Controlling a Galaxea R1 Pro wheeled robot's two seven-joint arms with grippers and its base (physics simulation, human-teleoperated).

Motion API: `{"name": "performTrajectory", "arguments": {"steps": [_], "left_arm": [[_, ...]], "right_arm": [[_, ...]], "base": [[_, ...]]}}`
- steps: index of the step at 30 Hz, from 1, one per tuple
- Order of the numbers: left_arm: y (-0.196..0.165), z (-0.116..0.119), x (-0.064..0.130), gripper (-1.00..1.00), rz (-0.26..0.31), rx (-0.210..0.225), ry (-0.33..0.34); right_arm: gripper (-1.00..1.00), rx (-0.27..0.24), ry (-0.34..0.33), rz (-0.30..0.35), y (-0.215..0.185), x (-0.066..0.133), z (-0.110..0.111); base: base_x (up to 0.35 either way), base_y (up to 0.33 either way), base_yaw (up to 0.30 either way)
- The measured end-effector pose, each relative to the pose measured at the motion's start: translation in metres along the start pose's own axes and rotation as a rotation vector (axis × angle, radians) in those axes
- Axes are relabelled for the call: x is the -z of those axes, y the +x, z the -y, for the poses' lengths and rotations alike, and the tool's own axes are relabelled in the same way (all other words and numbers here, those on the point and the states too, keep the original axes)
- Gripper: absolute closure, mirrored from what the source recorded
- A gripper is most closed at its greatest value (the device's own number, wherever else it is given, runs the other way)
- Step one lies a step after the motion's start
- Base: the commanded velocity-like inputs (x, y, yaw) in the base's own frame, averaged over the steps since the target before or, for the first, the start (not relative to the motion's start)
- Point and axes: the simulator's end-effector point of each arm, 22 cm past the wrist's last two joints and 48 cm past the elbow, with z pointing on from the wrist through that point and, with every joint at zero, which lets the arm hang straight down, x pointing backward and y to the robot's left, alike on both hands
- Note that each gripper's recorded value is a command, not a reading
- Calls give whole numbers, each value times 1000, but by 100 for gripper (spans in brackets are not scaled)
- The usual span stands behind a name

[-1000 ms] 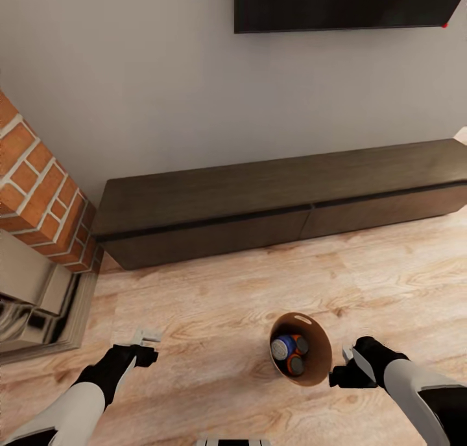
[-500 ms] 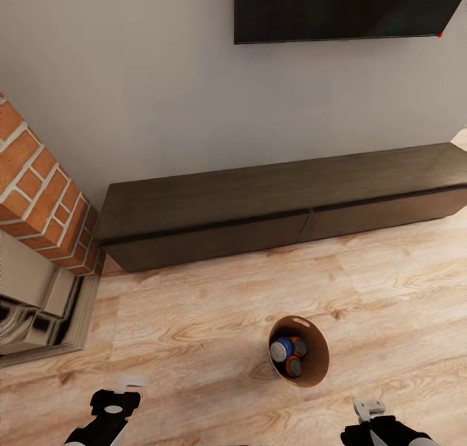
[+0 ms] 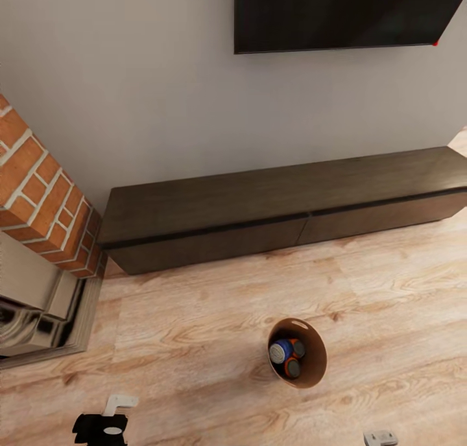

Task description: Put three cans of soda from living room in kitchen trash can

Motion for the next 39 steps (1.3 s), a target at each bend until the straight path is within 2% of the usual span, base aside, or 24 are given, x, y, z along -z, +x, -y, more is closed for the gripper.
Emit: {"name": "performTrajectory", "arguments": {"steps": [4,11,14,16,19,20,22,23,26,30,31,34,36,39], "left_arm": [[15,4,11,-100,-28,-18,8],[37,33,41,-100,-95,-48,52],[89,43,59,-100,-159,-76,90],[107,48,67,-100,-167,-79,122],[112,55,75,-100,-131,-56,175],[129,60,81,-100,-112,-38,226],[147,60,90,-100,-102,-31,264],[160,57,93,-100,-89,-19,292],[168,44,95,-100,-70,-3,312],[172,14,92,-100,-12,52,356],[171,7,94,-100,21,79,392],[170,1,100,-100,51,99,428],[166,-3,109,-100,103,124,470],[162,-7,116,-100,141,130,488]], "right_arm": [[-100,4,-4,15,12,7,-3],[-100,6,-10,23,29,20,-6],[-100,9,-13,8,45,25,-8],[-100,9,-13,2,50,29,-7],[-100,10,-13,-5,57,35,-7],[-100,13,-15,-3,64,37,-8],[-100,15,-15,8,66,41,-7],[-100,16,-15,17,66,43,-7],[-100,17,-16,23,67,48,-6],[-100,18,-20,23,74,56,-6],[-100,19,-22,22,78,58,-7],[-100,19,-24,21,80,63,-6],[-100,19,-23,21,82,67,-4],[-100,19,-22,19,85,73,-3]], "base": [[0,0,0],[0,0,0],[0,0,0],[0,0,0],[0,0,0],[0,0,0],[0,0,0],[0,0,0],[0,0,0],[0,0,0],[0,0,0],[0,0,0],[0,0,0],[0,0,0]]}}
